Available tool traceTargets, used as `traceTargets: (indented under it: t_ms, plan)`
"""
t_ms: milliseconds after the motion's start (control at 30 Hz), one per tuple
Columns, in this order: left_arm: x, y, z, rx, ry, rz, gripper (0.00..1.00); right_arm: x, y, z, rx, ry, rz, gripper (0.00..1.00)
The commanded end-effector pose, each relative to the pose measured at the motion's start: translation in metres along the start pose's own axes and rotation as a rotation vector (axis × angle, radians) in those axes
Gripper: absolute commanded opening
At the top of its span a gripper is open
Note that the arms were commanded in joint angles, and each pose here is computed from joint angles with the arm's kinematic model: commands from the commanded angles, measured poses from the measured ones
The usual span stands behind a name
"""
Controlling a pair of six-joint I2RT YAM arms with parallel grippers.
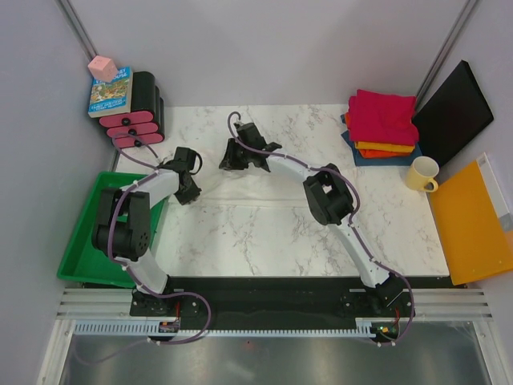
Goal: Fold and stack the t-shirts
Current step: Fold the other side of the tshirt into a rectangle
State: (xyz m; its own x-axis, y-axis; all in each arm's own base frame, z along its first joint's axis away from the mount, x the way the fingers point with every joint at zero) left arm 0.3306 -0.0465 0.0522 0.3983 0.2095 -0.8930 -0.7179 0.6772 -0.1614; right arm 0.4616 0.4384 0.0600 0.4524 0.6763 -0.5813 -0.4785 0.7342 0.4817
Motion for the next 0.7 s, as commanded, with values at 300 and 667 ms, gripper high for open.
traceTargets:
  t_ms: [300, 667]
  plan:
    - [0.004, 0.043, -0.035, 0.016, 0.118, 0.149, 0.32, -0.014, -0.055, 0.049, 0.066, -0.125, -0.098, 0.33]
    - [-0.052, -0.003, -0.001, 0.072, -0.056, -0.113, 0.6, -0.151, -0.035, 0.104, -0.136, -0.275, -0.317, 0.73]
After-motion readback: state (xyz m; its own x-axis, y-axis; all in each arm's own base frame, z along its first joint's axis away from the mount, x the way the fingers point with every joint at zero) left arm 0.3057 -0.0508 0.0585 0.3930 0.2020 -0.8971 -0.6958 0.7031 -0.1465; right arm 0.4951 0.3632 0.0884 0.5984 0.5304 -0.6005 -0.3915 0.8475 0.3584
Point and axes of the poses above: each gripper's point midway between its finger pads, its own x axis out along the fingers, its own y axis along the line the jaws close on, z = x × y, the point moved 4 cm from there along -x, back along the fingers, and after that the axes turned 14 degrees about -x, right-handed, at the moved point
